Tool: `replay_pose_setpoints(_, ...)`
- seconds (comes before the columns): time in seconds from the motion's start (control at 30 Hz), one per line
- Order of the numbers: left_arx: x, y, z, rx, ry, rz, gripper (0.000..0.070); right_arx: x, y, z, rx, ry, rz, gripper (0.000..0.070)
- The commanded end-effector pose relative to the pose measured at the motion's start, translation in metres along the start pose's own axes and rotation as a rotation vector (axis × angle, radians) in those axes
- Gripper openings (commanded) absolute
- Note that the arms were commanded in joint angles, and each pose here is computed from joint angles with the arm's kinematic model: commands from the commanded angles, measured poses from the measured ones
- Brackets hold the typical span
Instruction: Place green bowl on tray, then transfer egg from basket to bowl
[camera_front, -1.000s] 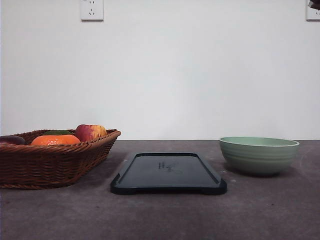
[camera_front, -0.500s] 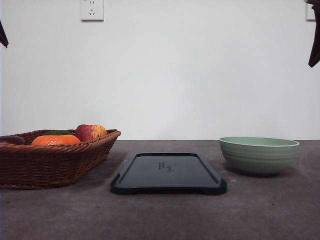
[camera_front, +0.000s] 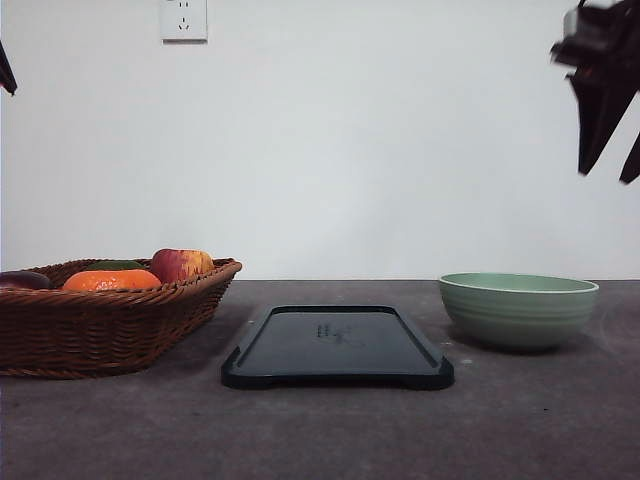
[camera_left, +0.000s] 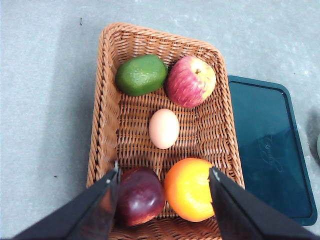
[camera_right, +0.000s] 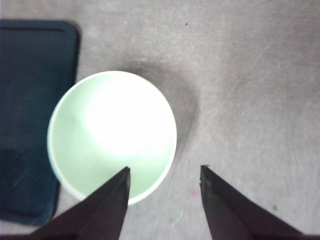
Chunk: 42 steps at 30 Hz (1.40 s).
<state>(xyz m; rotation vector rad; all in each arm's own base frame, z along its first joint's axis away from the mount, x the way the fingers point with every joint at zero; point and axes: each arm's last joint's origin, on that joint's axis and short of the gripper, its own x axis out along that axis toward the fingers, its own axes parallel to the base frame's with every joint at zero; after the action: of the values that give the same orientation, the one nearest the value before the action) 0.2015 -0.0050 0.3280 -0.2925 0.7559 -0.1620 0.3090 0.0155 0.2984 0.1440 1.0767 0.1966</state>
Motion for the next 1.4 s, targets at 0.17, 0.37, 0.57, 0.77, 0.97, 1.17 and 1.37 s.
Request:
replay_pose_setpoints(0.17, -0.004, -0.003, 0.007, 0.018, -0.027, -0.008, 0.0357, 0.04, -0.008, 0.01, -0.017, 0.087, -0.002, 0.0265)
replay_pose_setpoints(0.37, -0.004, -0.003, 0.007, 0.017, -0.027, -0.007, 0.0357, 0.072, -0.013, 0.01, -0.015, 0.154, -0.001, 0.0265)
replay_pose_setpoints(0.57, -0.004, -0.003, 0.007, 0.017, -0.026, -0.007, 0.0357, 0.095, -0.013, 0.008, -0.017, 0.203, 0.002, 0.0108)
replay_pose_setpoints(0.77, -0.004, -0.003, 0.006, 0.017, -0.025, -0.007, 0.0357, 0.102, -0.013, 0.007, -0.021, 0.224, -0.003, 0.0002)
replay_pose_setpoints(0.97, -0.004, -0.003, 0.006, 0.017, -0.025, -0.007, 0.0357, 0.079, -0.002, 0.021, -0.018, 0.267, 0.004, 0.0002)
replay_pose_setpoints(1.17, -0.004, -0.003, 0.007, 0.017, -0.026, -0.007, 0.0357, 0.047, 0.037, 0.039, -0.087, 0.266, 0.04, 0.0002)
replay_pose_setpoints(1.37, -0.003, -0.002, 0.007, 0.017, -0.025, -0.007, 0.0357, 0.037, 0.087, 0.053, -0.203, 0.2, 0.106, 0.0003)
